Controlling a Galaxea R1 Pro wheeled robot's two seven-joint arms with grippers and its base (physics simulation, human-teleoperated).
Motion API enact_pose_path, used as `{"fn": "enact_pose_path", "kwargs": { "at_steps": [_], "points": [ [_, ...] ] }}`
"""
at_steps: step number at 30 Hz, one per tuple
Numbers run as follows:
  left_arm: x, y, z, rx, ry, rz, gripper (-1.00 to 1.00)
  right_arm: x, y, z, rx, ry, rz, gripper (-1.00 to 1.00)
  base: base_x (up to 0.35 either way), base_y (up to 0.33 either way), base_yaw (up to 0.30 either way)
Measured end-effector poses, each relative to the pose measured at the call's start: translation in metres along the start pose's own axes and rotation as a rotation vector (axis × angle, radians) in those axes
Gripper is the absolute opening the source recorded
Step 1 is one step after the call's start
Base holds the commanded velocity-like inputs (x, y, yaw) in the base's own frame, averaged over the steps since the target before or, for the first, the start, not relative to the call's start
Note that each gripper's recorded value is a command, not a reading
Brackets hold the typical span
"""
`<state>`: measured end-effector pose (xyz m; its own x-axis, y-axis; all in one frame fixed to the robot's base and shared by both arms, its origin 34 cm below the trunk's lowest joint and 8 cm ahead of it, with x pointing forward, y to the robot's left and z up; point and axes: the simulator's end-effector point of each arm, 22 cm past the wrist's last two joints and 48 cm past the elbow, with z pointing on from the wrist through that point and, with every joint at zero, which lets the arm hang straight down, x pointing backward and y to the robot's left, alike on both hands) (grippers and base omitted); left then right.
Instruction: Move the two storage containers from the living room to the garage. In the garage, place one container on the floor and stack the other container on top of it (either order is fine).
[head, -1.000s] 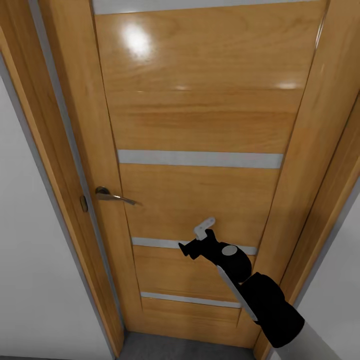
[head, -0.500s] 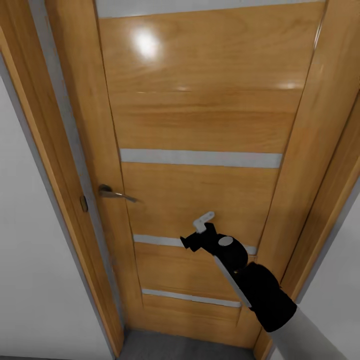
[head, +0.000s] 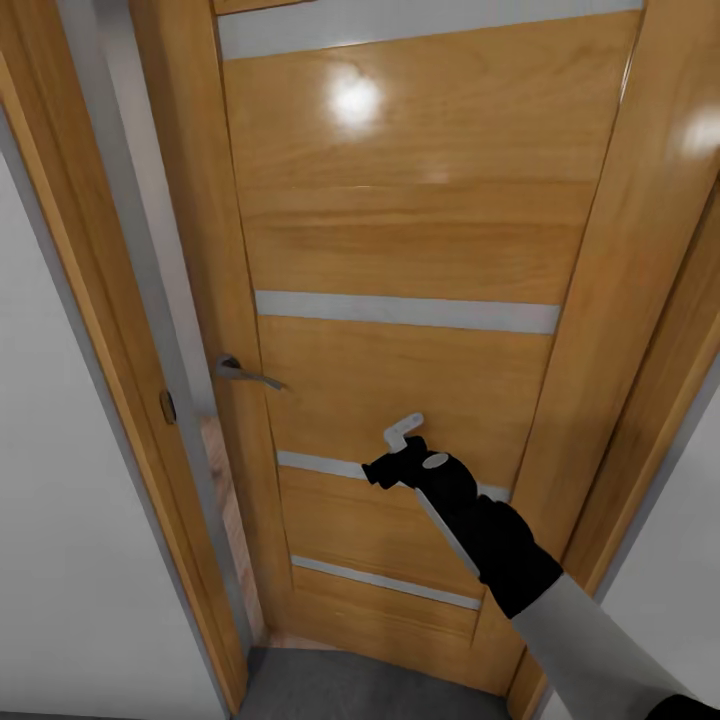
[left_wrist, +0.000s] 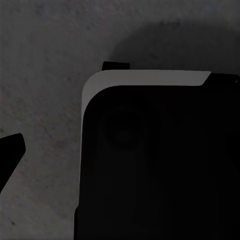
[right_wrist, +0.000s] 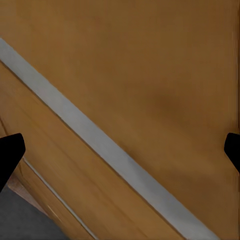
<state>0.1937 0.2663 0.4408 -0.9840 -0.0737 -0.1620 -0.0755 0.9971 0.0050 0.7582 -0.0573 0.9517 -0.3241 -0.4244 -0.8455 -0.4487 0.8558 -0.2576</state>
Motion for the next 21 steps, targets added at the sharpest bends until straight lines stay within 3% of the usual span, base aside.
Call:
{"fn": "enact_pose_path", "kwargs": {
  "at_steps": [4,5,13,16,21],
  "points": [
    [0.000,0.000,0.000,0.000,0.000,0.000,1.00,-0.025,0.003,-0.013,-0.004,-0.058,-0.006,1.00,0.000,0.000,0.000],
    [0.000,0.000,0.000,0.000,0.000,0.001,1.00,-0.040,0.005,-0.025,-0.005,-0.082,-0.010,1.00,0.000,0.000,0.000],
    [0.000,0.000,0.000,0.000,0.000,0.004,1.00,-0.063,0.019,-0.033,0.039,-0.092,-0.027,1.00,0.000,0.000,0.000],
    [0.000,0.000,0.000,0.000,0.000,0.005,1.00,-0.080,0.017,-0.024,0.074,-0.088,-0.056,1.00,0.000,0.000,0.000],
    [0.000,0.000,0.000,0.001,0.000,0.005,1.00,-0.075,0.004,-0.002,0.097,-0.034,-0.076,1.00,0.000,0.000,0.000]
  ]
}}
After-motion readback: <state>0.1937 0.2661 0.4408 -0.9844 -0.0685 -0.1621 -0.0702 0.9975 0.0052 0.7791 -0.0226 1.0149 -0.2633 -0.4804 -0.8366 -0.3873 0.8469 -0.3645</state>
